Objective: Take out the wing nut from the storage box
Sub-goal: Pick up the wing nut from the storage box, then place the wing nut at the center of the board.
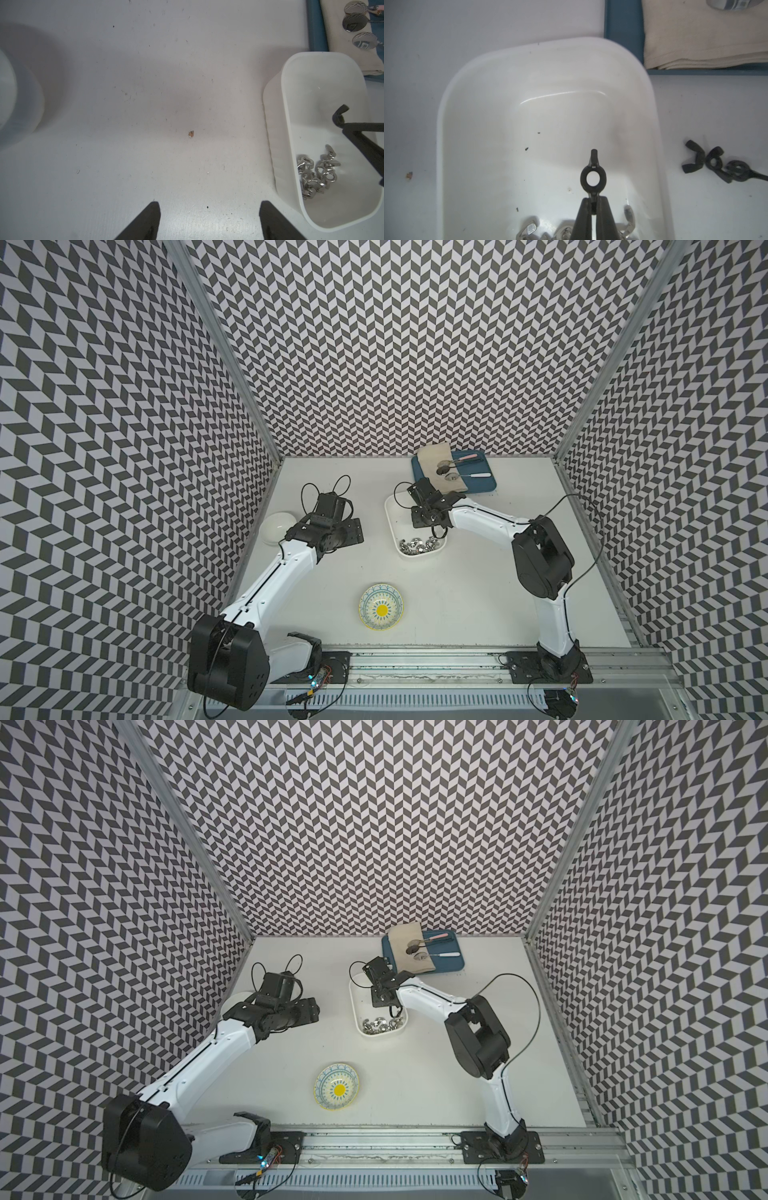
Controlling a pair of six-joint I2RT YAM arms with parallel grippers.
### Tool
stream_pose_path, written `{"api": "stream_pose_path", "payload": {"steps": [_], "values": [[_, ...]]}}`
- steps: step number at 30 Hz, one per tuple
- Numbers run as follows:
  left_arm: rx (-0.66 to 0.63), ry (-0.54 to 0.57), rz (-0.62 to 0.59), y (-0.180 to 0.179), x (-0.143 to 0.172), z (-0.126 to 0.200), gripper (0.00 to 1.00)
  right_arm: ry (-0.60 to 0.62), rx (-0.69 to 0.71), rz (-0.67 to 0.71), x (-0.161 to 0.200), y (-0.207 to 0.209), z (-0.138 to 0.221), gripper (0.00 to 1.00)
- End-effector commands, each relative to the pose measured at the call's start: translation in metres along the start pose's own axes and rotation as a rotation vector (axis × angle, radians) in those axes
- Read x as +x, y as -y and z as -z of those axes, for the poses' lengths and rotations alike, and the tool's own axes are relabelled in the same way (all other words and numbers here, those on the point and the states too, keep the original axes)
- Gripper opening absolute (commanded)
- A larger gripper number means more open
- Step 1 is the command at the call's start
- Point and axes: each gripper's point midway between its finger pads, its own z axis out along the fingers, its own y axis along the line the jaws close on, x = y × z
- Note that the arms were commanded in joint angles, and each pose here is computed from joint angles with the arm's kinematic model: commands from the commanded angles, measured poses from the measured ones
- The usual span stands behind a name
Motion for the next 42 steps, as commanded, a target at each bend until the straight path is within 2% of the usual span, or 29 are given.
{"api": "stream_pose_path", "payload": {"steps": [1, 6, 13, 21, 33, 42], "values": [[0.019, 0.048, 0.013, 0.005, -0.017, 0.01, 0.79, 0.113, 0.005, -0.045, -0.045, 0.025, 0.034, 0.07], [0.024, 0.05, 0.018, 0.006, -0.017, 0.011, 0.79, 0.118, 0.059, -0.097, -0.053, 0.073, 0.036, 0.07], [0.029, 0.051, 0.022, 0.007, -0.018, 0.011, 0.79, 0.099, 0.117, -0.178, -0.042, 0.135, 0.03, 0.07], [0.031, 0.054, 0.025, 0.008, -0.02, 0.012, 0.79, 0.068, 0.157, -0.237, -0.026, 0.176, 0.011, 0.06], [0.026, 0.056, 0.032, 0.006, -0.019, 0.013, 0.79, -0.016, 0.138, -0.235, -0.005, 0.186, -0.034, 0.06], [0.019, 0.059, 0.037, 0.004, -0.018, 0.013, 0.79, -0.048, 0.11, -0.223, 0.008, 0.181, -0.044, 0.07]]}}
